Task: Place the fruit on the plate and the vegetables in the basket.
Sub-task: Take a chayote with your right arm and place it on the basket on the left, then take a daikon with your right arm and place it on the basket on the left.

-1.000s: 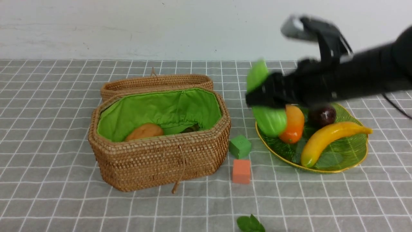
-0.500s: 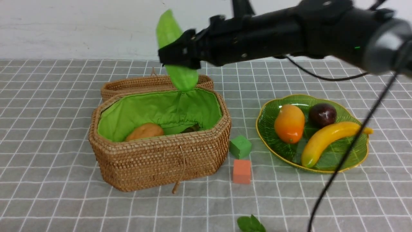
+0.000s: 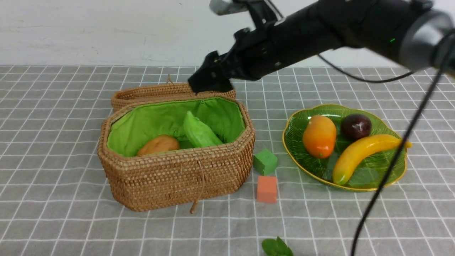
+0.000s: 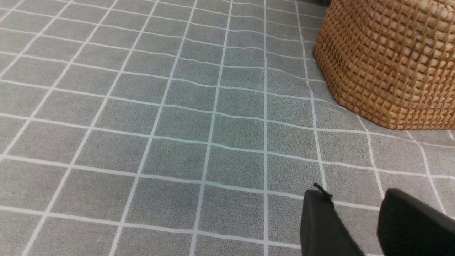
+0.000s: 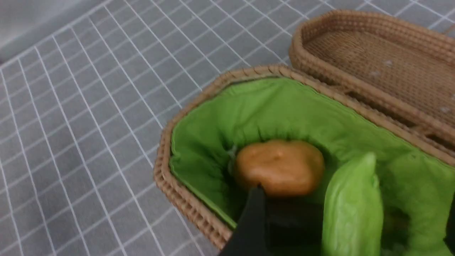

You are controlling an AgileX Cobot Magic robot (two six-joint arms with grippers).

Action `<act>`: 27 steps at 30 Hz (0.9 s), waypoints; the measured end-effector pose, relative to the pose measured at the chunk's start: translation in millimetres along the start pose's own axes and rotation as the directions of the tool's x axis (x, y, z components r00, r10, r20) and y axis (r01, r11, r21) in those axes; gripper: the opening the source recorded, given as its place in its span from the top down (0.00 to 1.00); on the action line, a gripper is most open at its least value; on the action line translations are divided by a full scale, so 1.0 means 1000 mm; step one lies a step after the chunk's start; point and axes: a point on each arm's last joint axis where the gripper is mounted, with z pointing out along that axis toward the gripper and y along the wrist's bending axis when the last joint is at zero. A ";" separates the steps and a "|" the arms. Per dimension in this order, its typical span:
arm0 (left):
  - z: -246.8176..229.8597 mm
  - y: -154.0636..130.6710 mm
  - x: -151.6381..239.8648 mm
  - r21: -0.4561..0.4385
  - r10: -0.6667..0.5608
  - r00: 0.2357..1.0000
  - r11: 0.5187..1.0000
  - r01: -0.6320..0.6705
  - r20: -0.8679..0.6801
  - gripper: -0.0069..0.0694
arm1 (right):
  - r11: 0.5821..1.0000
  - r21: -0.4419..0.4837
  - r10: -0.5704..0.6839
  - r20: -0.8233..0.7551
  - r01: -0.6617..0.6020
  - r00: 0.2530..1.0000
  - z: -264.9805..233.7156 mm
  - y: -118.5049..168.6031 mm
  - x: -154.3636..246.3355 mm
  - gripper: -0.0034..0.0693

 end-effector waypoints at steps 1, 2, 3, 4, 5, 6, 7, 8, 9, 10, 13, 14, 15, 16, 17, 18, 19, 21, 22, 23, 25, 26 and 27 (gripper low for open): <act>0.000 0.000 0.000 0.000 0.000 1.000 1.000 0.000 0.000 0.60 | 1.000 0.012 -0.016 -0.018 0.016 1.000 -0.011 0.003 -0.002 0.06; 0.000 0.000 0.000 0.000 0.000 1.000 1.000 0.000 0.000 0.60 | 0.999 0.025 -0.041 -0.034 0.042 0.999 -0.025 0.007 -0.005 0.08; 0.000 0.000 0.000 0.000 0.000 1.000 1.000 0.000 0.000 0.60 | 0.997 0.032 -0.067 -0.067 0.069 0.996 -0.039 0.011 -0.005 0.10; 0.000 0.000 0.000 0.000 0.000 1.000 1.000 0.000 0.000 0.60 | 0.996 0.033 -0.076 -0.088 0.079 0.993 -0.042 0.012 -0.004 0.10; 0.000 0.000 0.000 0.000 0.000 1.000 1.000 0.000 -0.001 0.60 | 0.992 0.041 -0.109 -0.144 0.116 0.984 -0.066 0.021 -0.002 0.14; 0.000 0.000 0.000 0.000 0.000 1.000 1.000 0.000 -0.001 0.60 | 0.992 0.040 -0.115 -0.160 0.123 0.980 -0.068 0.022 -0.001 0.14; 0.000 0.000 0.000 0.000 0.000 1.000 1.000 0.000 -0.001 0.60 | 0.990 0.045 -0.122 -0.183 0.132 0.975 -0.075 0.024 0.002 0.15; 0.000 0.000 0.000 0.000 0.000 1.000 1.000 0.000 -0.001 0.60 | 0.988 0.055 -0.126 -0.220 0.141 0.967 -0.084 0.027 0.011 0.15; 0.000 0.000 0.000 0.000 0.000 1.000 1.000 0.000 -0.001 0.60 | 0.988 0.058 -0.124 -0.229 0.141 0.965 -0.085 0.027 0.013 0.15; 0.000 0.000 0.000 0.000 0.000 1.000 1.000 0.000 -0.001 0.60 | 0.990 0.053 -0.108 -0.287 0.128 0.952 -0.084 0.029 0.031 0.15; 0.000 0.000 0.000 0.000 0.000 1.000 1.000 0.000 -0.001 0.60 | 0.995 0.028 -0.083 -0.362 0.100 0.928 -0.078 0.032 0.053 0.15; 0.000 0.000 0.000 0.000 0.000 1.000 1.000 0.000 -0.001 0.60 | 0.997 0.006 -0.069 -0.426 0.079 0.902 -0.072 0.038 0.071 0.14; 0.000 0.000 0.000 0.000 0.000 1.000 1.000 0.000 -0.001 0.60 | 0.998 -0.004 -0.061 -0.468 0.067 0.882 -0.069 0.043 0.085 0.14; 0.000 0.000 0.000 0.000 0.000 1.000 1.000 0.000 -0.001 0.60 | 0.998 -0.007 -0.051 -0.503 0.055 0.863 -0.067 0.047 0.098 0.14; 0.000 0.000 0.000 0.000 0.000 1.000 1.000 0.000 -0.001 0.60 | 0.999 0.002 -0.034 -0.535 0.041 0.844 -0.065 0.050 0.114 0.14; 0.000 0.000 0.000 0.000 0.000 1.000 1.000 0.000 -0.001 0.60 | 0.999 0.029 -0.010 -0.553 0.031 0.833 -0.065 0.051 0.128 0.14; 0.000 0.000 0.000 0.000 0.000 1.000 1.000 0.000 -0.001 0.60 | 0.998 0.051 0.009 -0.566 0.024 0.825 -0.062 0.049 0.140 0.14; 0.000 0.000 0.000 0.000 0.000 1.000 1.000 0.000 -0.001 0.60 | 0.995 0.094 0.036 -0.591 0.024 0.806 -0.058 0.046 0.165 0.14; 0.000 0.000 0.000 0.000 0.000 1.000 1.000 0.000 -0.001 0.60 | 0.993 0.115 0.053 -0.606 0.021 0.794 -0.053 0.044 0.181 0.14; 0.000 0.000 0.000 0.000 0.000 1.000 1.000 0.000 -0.001 0.60 | 0.992 0.124 0.062 -0.612 0.018 0.788 -0.051 0.043 0.191 0.14; 0.000 0.000 0.000 0.000 0.000 1.000 1.000 0.000 -0.001 0.60 | 0.991 0.134 0.071 -0.620 0.016 0.781 -0.048 0.042 0.204 0.14; 0.000 0.000 0.000 0.000 0.000 1.000 1.000 0.000 -0.001 0.60 | 0.989 0.146 0.080 -0.621 0.014 0.780 -0.046 0.042 0.216 0.14; 0.000 0.000 0.000 0.000 0.000 1.000 1.000 0.000 -0.001 0.60 | 0.987 0.157 0.085 -0.616 0.016 0.783 -0.043 0.042 0.225 0.14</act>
